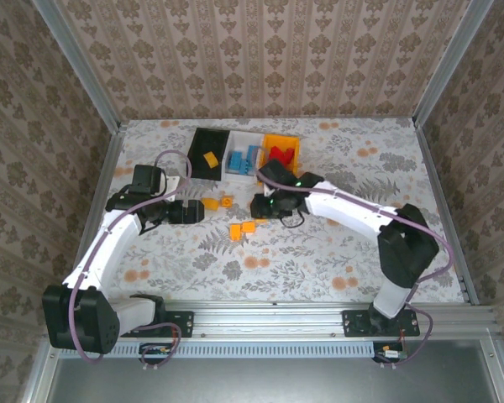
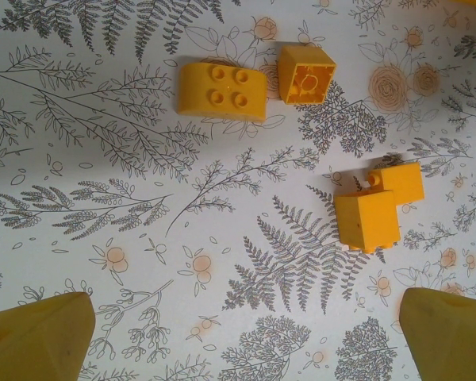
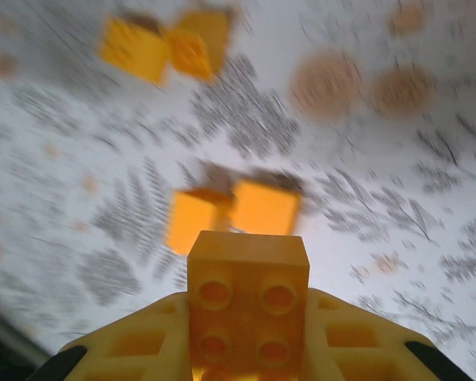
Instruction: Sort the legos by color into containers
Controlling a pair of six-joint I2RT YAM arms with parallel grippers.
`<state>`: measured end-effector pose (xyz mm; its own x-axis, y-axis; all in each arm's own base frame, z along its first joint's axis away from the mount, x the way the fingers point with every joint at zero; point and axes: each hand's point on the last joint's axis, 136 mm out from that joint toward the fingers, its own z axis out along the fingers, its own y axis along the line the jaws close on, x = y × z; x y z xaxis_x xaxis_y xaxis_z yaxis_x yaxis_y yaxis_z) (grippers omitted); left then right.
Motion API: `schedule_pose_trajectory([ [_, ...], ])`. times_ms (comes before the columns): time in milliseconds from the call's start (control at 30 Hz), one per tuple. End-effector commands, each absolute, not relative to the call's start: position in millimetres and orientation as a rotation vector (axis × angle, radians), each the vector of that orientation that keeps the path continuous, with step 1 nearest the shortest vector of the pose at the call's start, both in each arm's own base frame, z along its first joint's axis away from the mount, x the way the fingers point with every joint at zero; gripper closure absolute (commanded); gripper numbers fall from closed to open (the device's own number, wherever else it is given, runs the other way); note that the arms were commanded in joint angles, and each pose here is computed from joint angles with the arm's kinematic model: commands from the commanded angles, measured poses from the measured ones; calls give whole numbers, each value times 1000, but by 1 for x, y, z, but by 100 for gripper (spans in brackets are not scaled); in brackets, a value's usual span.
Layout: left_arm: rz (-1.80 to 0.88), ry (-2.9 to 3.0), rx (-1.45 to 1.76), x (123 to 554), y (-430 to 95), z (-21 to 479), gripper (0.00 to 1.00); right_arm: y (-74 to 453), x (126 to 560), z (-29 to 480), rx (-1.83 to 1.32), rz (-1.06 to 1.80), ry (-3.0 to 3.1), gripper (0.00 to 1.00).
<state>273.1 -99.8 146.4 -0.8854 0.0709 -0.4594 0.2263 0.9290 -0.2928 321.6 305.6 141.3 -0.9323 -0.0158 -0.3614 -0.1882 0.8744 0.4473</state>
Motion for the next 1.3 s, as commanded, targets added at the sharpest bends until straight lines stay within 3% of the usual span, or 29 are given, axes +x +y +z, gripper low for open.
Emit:
schedule_pose_trajectory([
  [0, -469, 2614, 242, 271, -99, 148, 0, 337, 347, 216, -136, 1103, 2483, 72],
  [233, -466, 2615, 240, 271, -98, 148, 0, 369, 401, 293, -108, 1404, 2216, 72],
  [467, -469, 2615, 240, 271, -99, 148, 0, 407, 452, 301, -112, 1495, 2139, 72],
  [800, -479, 2617, 252, 270, -101, 147, 0, 450, 509, 251, -116, 1430, 2197, 73],
  [1267, -495, 2616, 274, 269, -107, 147, 0, 437, 566, 173, -13, 1079, 2235, 69],
])
